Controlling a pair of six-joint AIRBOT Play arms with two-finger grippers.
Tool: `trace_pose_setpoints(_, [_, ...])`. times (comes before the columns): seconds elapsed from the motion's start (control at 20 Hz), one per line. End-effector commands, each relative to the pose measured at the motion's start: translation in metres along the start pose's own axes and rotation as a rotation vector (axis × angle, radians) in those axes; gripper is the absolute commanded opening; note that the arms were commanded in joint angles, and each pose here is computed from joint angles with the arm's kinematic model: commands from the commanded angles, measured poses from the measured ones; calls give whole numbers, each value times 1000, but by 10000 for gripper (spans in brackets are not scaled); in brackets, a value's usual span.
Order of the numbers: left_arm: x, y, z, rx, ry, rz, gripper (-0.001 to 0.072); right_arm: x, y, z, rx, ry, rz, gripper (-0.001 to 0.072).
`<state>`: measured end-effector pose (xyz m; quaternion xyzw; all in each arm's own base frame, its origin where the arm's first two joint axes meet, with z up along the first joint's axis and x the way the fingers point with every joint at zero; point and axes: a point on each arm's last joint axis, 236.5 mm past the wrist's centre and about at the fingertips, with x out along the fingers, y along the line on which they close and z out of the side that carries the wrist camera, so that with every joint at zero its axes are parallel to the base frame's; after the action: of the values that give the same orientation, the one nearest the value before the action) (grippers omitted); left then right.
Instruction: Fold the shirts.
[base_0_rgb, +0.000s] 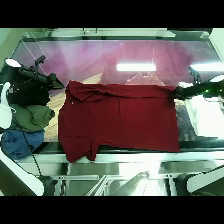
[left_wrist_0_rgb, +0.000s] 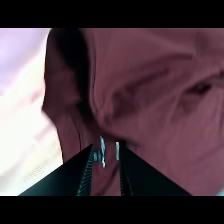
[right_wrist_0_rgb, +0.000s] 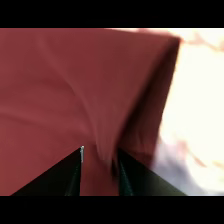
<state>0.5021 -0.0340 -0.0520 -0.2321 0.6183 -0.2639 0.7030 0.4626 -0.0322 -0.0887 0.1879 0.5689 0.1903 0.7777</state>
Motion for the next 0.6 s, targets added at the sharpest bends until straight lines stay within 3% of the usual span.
trace_pose_setpoints(0.0, [-23, -2, -25, -84, 78, -34, 158, -42, -5, -9, -27, 35, -123, 265])
trace_pose_setpoints(0.05, [-30, -9, -31, -85, 96, -39, 122, -57, 0, -8, -29, 25, -140, 266])
trace_pose_setpoints(0.15, [-40, -23, -45, -88, 116, -39, 122, -83, 9, -15, -12, 28, -153, 266])
trace_pose_setpoints(0.35, [-51, -14, -111, -113, 159, 117, 123, -113, 31, -50, 77, 75, -120, 263])
trace_pose_setpoints(0.5, [-45, -16, -173, -160, 71, 149, 126, -109, 52, -86, 142, 92, -94, 243])
trace_pose_setpoints(0.55, [-43, -14, -192, -186, 24, 172, 185, -104, 61, -98, 161, 82, -83, 244])
